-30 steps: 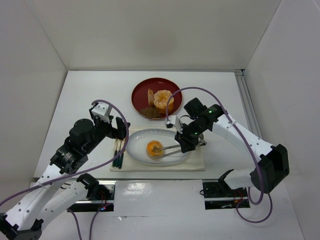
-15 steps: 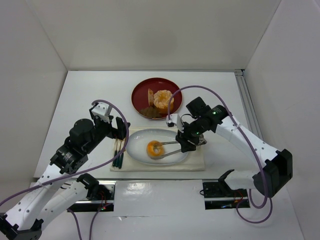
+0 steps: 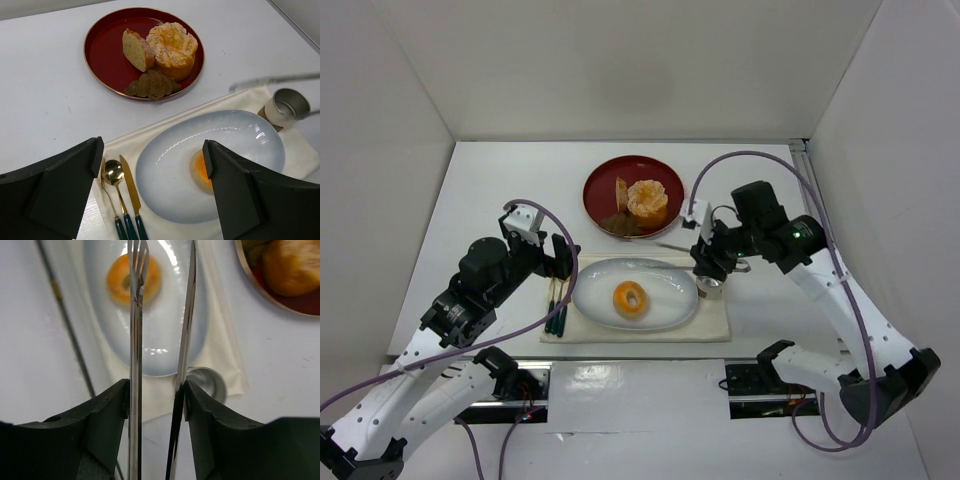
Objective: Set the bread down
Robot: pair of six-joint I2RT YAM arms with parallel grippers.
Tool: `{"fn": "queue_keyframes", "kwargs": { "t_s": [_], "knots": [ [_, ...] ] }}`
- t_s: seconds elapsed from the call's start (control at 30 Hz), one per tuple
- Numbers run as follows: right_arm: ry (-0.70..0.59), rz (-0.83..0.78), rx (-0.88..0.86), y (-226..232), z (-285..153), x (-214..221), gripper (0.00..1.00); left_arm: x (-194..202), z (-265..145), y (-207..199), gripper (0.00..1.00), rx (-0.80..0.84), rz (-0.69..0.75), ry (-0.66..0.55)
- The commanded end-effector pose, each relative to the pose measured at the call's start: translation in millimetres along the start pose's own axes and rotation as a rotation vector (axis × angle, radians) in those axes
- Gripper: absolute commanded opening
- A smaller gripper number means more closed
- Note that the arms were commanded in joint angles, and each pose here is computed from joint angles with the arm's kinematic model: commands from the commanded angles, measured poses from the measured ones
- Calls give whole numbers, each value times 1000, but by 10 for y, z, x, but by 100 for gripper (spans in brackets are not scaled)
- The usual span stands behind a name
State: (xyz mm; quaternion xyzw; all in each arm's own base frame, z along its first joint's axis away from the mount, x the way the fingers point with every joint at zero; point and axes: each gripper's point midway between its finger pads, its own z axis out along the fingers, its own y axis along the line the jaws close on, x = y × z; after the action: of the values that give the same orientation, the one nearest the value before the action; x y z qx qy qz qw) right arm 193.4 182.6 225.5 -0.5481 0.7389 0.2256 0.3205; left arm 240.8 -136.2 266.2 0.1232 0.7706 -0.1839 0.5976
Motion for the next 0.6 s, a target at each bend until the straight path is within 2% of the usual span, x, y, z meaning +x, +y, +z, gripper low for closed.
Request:
{"fn": "queue_keyframes", "kwargs": {
  "t_s": [0.0, 0.13, 0.2, 0.3, 0.57],
  "knots": [
    [-153, -8, 232, -445, -309, -316, 56, -105, 7, -17, 100, 9, 14, -48],
    [-218, 107, 458, -1031, -651, -185, 54, -128, 10, -21, 100, 10, 14, -57],
    [-256, 156, 512, -1224, -722, -94, 54, -125, 9, -42, 100, 22, 14, -55],
    [-278, 311, 658, -1659, -964, 347, 54, -145, -11, -43, 100, 24, 13, -64],
    [-256, 601, 804, -2178, -890, 1283, 53, -158, -13, -105, 100, 59, 14, -68]
  ]
}}
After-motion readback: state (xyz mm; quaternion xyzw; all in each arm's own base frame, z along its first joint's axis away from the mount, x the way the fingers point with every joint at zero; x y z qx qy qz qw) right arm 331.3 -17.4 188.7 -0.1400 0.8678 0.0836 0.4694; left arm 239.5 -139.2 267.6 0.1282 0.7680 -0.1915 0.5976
